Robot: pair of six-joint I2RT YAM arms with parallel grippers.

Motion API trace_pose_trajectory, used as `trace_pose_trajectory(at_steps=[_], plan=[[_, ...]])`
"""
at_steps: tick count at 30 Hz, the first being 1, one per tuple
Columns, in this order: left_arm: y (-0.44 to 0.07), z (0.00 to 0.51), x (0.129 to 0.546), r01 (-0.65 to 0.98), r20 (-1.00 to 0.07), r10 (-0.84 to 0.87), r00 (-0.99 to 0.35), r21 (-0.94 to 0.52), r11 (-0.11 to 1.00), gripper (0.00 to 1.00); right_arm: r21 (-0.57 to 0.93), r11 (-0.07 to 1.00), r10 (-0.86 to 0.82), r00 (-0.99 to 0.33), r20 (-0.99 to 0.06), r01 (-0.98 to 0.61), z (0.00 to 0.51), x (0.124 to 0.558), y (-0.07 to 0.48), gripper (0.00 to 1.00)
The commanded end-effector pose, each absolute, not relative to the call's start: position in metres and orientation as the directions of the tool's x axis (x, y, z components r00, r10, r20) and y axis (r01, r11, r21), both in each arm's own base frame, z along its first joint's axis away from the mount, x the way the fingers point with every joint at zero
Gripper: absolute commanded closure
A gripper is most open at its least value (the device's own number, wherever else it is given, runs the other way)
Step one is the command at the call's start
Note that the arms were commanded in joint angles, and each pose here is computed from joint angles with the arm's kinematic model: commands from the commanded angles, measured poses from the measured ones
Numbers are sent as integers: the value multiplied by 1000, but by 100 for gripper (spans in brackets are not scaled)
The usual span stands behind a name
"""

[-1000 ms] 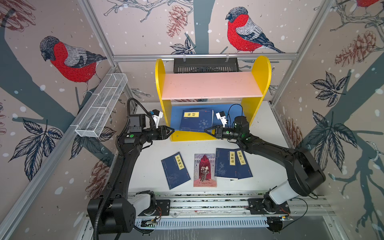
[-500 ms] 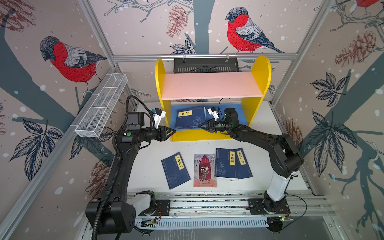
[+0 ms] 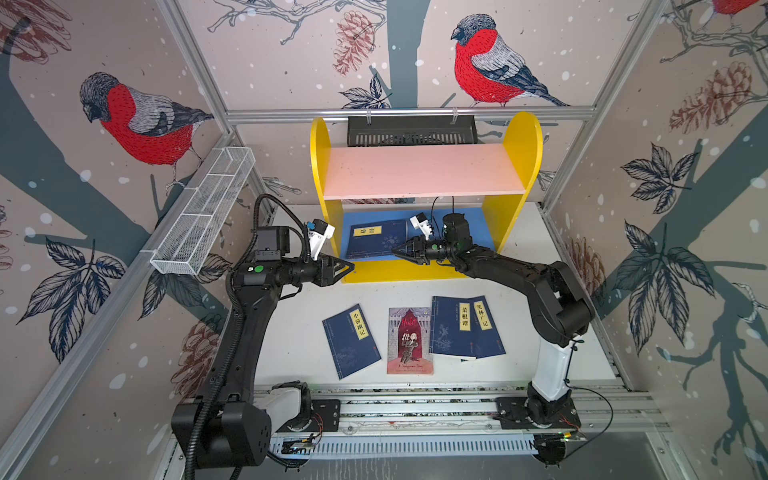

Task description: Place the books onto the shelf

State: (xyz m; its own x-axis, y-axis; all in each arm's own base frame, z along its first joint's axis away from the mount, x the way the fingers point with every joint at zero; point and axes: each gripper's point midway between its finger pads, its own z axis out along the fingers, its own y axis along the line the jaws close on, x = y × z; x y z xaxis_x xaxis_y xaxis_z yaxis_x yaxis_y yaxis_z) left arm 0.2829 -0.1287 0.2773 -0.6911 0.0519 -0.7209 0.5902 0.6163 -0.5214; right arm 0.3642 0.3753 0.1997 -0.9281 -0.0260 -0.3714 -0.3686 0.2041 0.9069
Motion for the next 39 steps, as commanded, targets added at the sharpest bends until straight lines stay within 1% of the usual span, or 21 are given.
trace_pose_trajectory(at_steps=[1,4,10,13,17,23,26,35,39], plan=[[-132,278,279,607,-723,54,-688,-534,588,55,898,228,-26,-924,-381,-377,196,366,375,55],[-132,277,279,605,-721,53,-690,-535,589,54,891,275,-9,-927,-374,-362,191,370,372,50],[-130,275,281,590,-715,49,-697,-533,606,53,862,375,25,-925,-378,-342,184,374,362,42],[-129,274,282,583,-712,48,-700,-532,614,52,824,477,52,-926,-374,-307,174,379,350,38],[-128,273,282,576,-709,45,-703,-533,620,48,791,533,79,-913,-401,-301,174,382,339,37],[-128,272,283,571,-706,42,-707,-535,622,47,716,638,128,-878,-462,-284,178,391,319,37],[-127,271,284,563,-703,35,-710,-537,629,47,703,649,134,-867,-481,-290,182,394,317,37],[-119,256,288,503,-679,19,-734,-525,686,48,718,621,111,-871,-479,-316,184,405,335,39],[-108,242,296,424,-652,-19,-758,-515,745,49,725,610,101,-876,-472,-320,182,408,344,41]])
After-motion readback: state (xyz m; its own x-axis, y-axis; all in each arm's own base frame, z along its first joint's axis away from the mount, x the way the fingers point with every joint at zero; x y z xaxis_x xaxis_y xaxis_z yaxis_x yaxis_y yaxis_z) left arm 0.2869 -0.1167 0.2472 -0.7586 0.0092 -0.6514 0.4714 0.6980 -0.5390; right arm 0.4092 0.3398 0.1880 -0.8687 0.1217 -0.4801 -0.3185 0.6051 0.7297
